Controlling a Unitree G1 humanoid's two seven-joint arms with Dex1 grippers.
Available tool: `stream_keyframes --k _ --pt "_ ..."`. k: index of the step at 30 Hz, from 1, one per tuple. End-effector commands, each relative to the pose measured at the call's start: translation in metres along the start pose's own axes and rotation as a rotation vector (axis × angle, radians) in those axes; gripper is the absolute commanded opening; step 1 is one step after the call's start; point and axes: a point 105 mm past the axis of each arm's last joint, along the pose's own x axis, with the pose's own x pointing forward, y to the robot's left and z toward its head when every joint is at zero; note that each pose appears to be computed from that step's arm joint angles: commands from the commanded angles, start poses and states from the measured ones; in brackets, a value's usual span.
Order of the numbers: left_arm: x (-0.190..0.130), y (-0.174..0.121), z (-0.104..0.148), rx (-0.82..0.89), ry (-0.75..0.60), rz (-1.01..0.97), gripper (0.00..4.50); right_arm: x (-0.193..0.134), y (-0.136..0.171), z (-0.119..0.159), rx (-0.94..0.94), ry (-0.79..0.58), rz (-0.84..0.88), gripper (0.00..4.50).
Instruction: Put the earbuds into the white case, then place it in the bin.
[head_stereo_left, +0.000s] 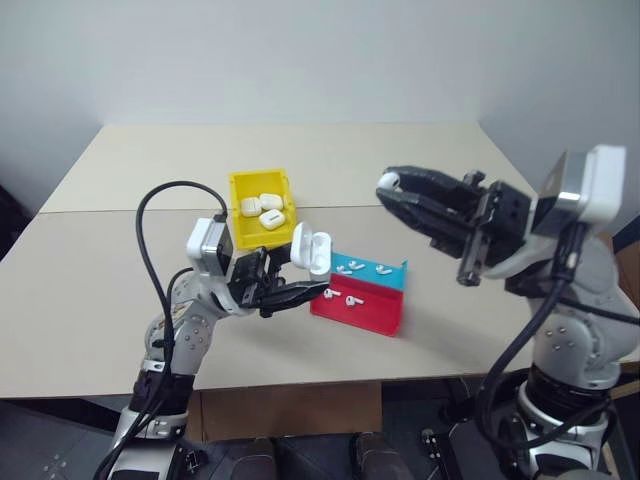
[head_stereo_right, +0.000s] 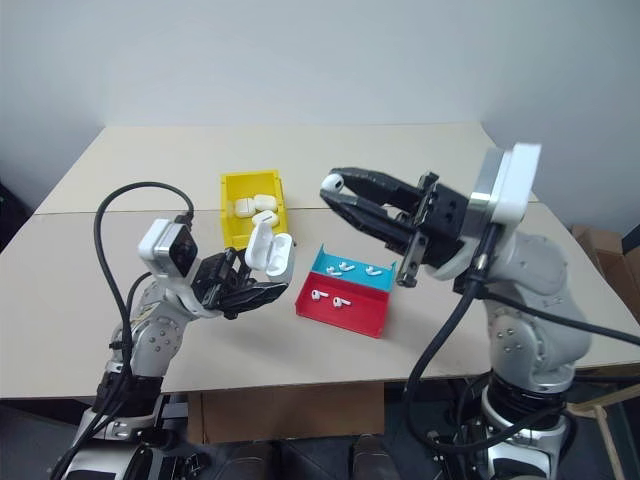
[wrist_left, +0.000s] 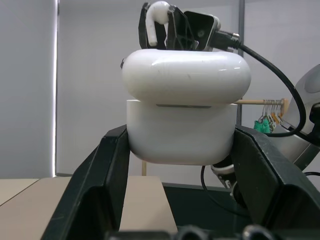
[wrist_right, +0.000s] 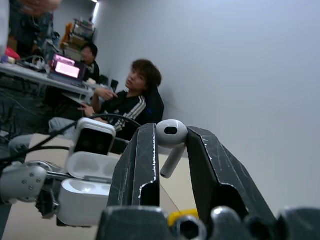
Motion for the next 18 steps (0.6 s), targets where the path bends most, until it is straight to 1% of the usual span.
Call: stream_keyframes --k 1,6,11,18 --pt "0.007 0.001 0.004 0.026 -0.007 -0.044 2.76 0.004 0.003 0.002 -0.075 -0.059 0.022 0.67" --pt "0.006 0.001 0.007 0.032 -0.003 -0.049 2.76 0.009 0.009 -0.012 -0.108 -0.077 0.049 0.67" --pt "0.005 0.0 0.006 0.034 0.01 -0.054 2.76 0.017 0.009 -0.021 -0.096 -0.087 0.069 0.67" --pt "0.006 0.0 0.003 0.042 0.023 -0.059 2.76 0.025 0.017 -0.035 -0.102 -0.082 0.13 0.67"
